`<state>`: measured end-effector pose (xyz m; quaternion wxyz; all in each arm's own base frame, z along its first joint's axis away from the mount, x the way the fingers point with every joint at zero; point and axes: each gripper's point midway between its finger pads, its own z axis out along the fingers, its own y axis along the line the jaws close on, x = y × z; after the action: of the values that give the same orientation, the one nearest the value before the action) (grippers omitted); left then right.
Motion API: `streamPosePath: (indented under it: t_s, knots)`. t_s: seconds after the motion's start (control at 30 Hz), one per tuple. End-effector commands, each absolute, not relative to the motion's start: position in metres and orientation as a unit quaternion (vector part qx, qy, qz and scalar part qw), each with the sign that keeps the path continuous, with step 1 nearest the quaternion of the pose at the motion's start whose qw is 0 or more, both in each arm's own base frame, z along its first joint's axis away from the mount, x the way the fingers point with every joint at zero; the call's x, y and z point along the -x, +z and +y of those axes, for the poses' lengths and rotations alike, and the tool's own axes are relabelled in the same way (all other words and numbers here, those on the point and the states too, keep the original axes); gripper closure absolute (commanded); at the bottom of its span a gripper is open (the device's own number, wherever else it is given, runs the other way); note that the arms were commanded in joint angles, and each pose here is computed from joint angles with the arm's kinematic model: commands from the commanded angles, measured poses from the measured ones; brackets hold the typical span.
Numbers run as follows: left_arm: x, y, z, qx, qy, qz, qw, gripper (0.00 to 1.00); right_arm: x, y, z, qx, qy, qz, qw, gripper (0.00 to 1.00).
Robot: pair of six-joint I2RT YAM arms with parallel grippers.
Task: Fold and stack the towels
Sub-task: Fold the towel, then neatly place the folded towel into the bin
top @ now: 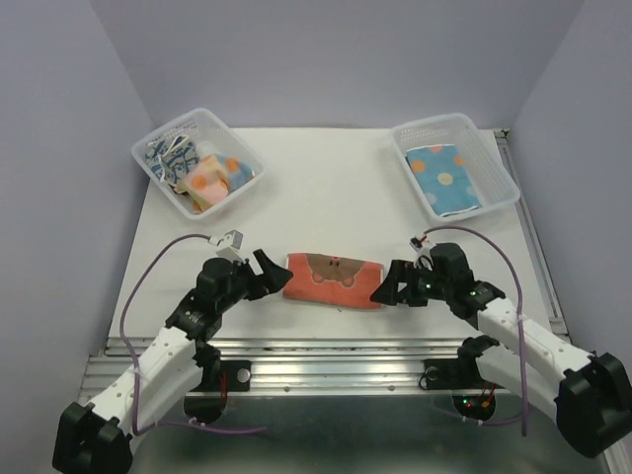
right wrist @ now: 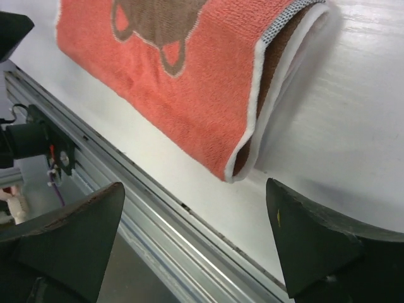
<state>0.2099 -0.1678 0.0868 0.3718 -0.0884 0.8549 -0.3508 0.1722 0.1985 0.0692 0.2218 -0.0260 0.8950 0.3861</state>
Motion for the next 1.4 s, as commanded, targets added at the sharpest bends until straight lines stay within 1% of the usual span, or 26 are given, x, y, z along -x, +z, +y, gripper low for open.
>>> streamPosePath:
  t_s: [0.0, 0.1, 0.2, 0.23, 0.3, 0.33, 0.4, 0.6, 0.67, 0.7, 0.8, 0.87, 0.9, 1.1, 1.17, 1.2, 1.23, 1.3, 1.33, 1.37]
  knots:
    - [-0.211, 0.101, -0.159, 0.129, -0.359, 0.833, 0.400, 0.01, -0.160, 0.083, 0.194, 0.030, 0.392, 0.890, 0.232, 0.00]
    - [-0.218, 0.109, -0.155, 0.135, -0.347, 0.828, 0.418, 0.01, -0.178, 0.097, 0.190, 0.010, 0.375, 0.886, 0.274, 0.00]
    - [-0.224, 0.106, -0.152, 0.137, -0.327, 0.837, 0.417, 0.01, -0.195, 0.101, 0.184, -0.003, 0.341, 0.894, 0.290, 0.00]
    - [-0.229, 0.103, -0.151, 0.140, -0.314, 0.844, 0.412, 0.01, -0.200, 0.094, 0.182, -0.008, 0.325, 0.903, 0.282, 0.00]
    - [-0.233, 0.100, -0.150, 0.139, -0.298, 0.851, 0.410, 0.01, -0.214, 0.097, 0.181, -0.017, 0.306, 0.906, 0.293, 0.00]
    - [-0.238, 0.100, -0.150, 0.137, -0.287, 0.856, 0.407, 0.01, -0.218, 0.090, 0.182, -0.020, 0.295, 0.913, 0.282, 0.00]
    - [-0.242, 0.100, -0.150, 0.134, -0.279, 0.859, 0.407, 0.01, -0.229, 0.093, 0.187, -0.020, 0.290, 0.911, 0.293, 0.00]
    - [-0.249, 0.101, -0.142, 0.141, -0.258, 0.856, 0.426, 0.01, -0.239, 0.065, 0.199, -0.019, 0.226, 0.934, 0.276, 0.00]
    - [-0.248, 0.102, -0.141, 0.142, -0.259, 0.854, 0.429, 0.01, -0.238, 0.054, 0.201, -0.022, 0.207, 0.941, 0.267, 0.03]
    - [-0.247, 0.103, -0.140, 0.143, -0.261, 0.851, 0.432, 0.01, -0.243, 0.053, 0.198, -0.033, 0.191, 0.941, 0.276, 0.06]
    - [-0.246, 0.104, -0.140, 0.144, -0.265, 0.849, 0.434, 0.01, -0.239, 0.041, 0.196, -0.036, 0.171, 0.948, 0.266, 0.12]
    - [-0.245, 0.104, -0.139, 0.146, -0.266, 0.847, 0.436, 0.01, -0.236, 0.034, 0.197, -0.036, 0.173, 0.950, 0.259, 0.18]
    - [-0.244, 0.104, -0.138, 0.147, -0.265, 0.847, 0.436, 0.01, -0.235, 0.031, 0.199, -0.037, 0.176, 0.950, 0.255, 0.23]
    - [-0.245, 0.104, -0.136, 0.152, -0.262, 0.846, 0.439, 0.01, -0.240, 0.021, 0.196, -0.054, 0.162, 0.951, 0.258, 0.33]
    - [-0.245, 0.099, -0.131, 0.158, -0.248, 0.849, 0.439, 0.01, -0.240, 0.016, 0.198, -0.052, 0.160, 0.953, 0.253, 0.40]
    - [-0.245, 0.097, -0.131, 0.158, -0.245, 0.851, 0.437, 0.01, -0.241, 0.014, 0.198, -0.053, 0.158, 0.954, 0.250, 0.46]
    - [-0.245, 0.096, -0.129, 0.160, -0.240, 0.853, 0.435, 0.01, -0.241, 0.013, 0.198, -0.055, 0.155, 0.954, 0.250, 0.57]
    - [-0.245, 0.095, -0.129, 0.161, -0.239, 0.854, 0.433, 0.01, -0.241, 0.009, 0.195, -0.056, 0.144, 0.956, 0.248, 0.65]
    - [-0.245, 0.095, -0.128, 0.162, -0.237, 0.854, 0.434, 0.01, -0.241, 0.007, 0.193, -0.056, 0.139, 0.957, 0.247, 0.71]
    - [-0.245, 0.095, -0.127, 0.164, -0.235, 0.853, 0.435, 0.01, -0.242, 0.005, 0.192, -0.053, 0.135, 0.958, 0.247, 0.73]
